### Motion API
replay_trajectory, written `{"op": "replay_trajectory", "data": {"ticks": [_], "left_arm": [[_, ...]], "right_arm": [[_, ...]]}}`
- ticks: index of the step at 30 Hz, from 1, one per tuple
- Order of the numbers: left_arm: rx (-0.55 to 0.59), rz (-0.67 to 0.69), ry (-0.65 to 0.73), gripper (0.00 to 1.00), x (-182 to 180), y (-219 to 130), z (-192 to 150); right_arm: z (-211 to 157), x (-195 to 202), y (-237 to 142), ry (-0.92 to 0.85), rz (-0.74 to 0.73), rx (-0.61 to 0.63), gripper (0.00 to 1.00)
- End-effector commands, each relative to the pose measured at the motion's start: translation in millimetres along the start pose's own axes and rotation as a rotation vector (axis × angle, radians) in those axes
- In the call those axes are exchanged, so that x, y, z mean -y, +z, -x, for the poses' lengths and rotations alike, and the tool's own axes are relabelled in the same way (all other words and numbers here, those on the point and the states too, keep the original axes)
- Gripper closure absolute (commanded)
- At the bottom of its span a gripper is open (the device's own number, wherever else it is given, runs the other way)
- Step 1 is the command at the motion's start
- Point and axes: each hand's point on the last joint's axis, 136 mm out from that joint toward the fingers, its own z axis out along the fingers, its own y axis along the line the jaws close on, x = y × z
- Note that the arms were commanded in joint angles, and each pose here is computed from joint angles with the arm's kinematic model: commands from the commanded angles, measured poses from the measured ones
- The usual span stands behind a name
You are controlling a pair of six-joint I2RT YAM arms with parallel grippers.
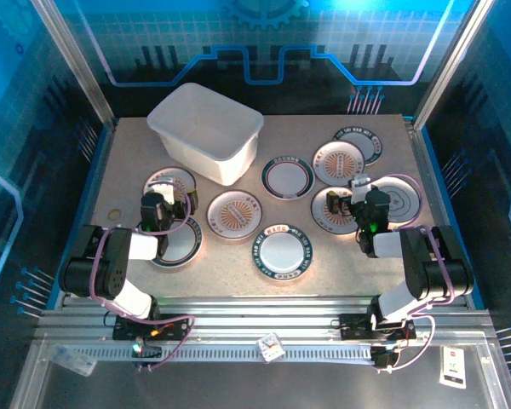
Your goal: Place the plates into the plastic bin on the countertop
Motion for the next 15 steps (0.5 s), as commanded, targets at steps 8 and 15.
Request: {"op": "replay_trajectory", "data": {"ticks": [8,15], "left_arm": [[0.025,-0.026,0.023,0.00,2.9,2.7,11.4],[0.052,-0.001,0.006,0.01,-3.1,-4.6,18.0]], "right_arm": [[9.2,0.7,2.9,-0.017,-0.006,0.025,0.00],[31.4,9.4,-11.7,-0.045,-0.137,0.038,0.00]]}}
